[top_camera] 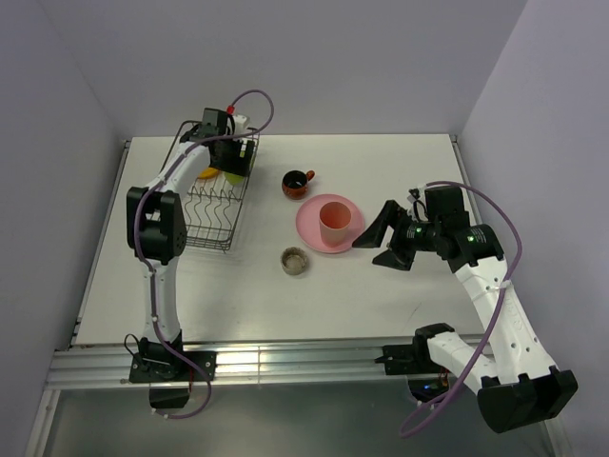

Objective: Load the mixed dishes into the dish rack

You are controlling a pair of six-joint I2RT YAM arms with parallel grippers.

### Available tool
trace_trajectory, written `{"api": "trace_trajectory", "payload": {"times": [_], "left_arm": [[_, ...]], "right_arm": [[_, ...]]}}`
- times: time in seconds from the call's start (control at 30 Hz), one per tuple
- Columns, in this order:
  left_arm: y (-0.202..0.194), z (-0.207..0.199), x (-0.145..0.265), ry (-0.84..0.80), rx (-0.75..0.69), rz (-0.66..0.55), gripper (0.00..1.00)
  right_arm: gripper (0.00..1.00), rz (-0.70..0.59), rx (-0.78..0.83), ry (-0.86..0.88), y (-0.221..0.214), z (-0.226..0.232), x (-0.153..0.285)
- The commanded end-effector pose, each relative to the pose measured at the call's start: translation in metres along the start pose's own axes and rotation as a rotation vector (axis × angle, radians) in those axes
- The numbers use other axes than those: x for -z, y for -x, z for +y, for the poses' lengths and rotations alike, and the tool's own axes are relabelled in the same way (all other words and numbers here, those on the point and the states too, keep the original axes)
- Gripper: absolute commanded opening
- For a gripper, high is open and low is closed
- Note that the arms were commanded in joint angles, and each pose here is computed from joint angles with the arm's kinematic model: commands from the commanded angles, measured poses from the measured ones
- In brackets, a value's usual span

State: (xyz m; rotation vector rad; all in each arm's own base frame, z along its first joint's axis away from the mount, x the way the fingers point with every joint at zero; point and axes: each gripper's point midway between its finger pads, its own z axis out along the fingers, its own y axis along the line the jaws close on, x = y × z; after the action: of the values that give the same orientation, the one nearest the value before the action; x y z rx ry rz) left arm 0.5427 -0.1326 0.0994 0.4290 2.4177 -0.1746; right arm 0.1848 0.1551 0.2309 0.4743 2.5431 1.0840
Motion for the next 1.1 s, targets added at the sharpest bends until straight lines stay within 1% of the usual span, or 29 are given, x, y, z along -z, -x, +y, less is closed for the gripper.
{"api": "trace_trajectory", "payload": {"times": [0.0, 0.3, 0.33, 0.37, 0.6, 0.8, 0.9, 1.07], "left_arm": [[0.018, -0.014, 0.032, -0.078, 0.03, -0.049, 0.83], [0.019, -0.001, 0.044, -0.029, 0.075, -0.077, 0.83], [0.022, 0.001, 0.047, -0.014, 0.12, -0.09, 0.82], [0.022, 0.005, 0.048, 0.017, 0.132, -0.095, 0.82], [0.024, 0.015, 0.051, 0.079, 0.185, -0.119, 0.78], [0.031, 0.016, 0.038, 0.07, 0.185, -0.115, 0.77], [0.026, 0.02, 0.022, 0.065, 0.193, -0.093, 0.77], [0.026, 0.028, 0.01, 0.073, 0.212, -0.103, 0.77]], "right_arm": [[0.84, -0.042, 0.035, 0.046, 0.01, 0.016, 0.005], [0.84, -0.039, 0.029, 0.057, 0.007, 0.019, 0.002], [0.84, -0.038, 0.028, 0.057, 0.006, 0.02, 0.001], [0.84, -0.035, 0.029, 0.062, 0.005, 0.021, 0.0], [0.84, -0.032, 0.034, 0.066, 0.004, 0.025, -0.002], [0.84, -0.028, 0.03, 0.059, 0.002, 0.023, -0.003], [0.84, -0.031, 0.034, 0.052, 0.003, 0.022, -0.003], [0.84, -0.023, 0.028, 0.041, 0.002, 0.019, -0.006]]}}
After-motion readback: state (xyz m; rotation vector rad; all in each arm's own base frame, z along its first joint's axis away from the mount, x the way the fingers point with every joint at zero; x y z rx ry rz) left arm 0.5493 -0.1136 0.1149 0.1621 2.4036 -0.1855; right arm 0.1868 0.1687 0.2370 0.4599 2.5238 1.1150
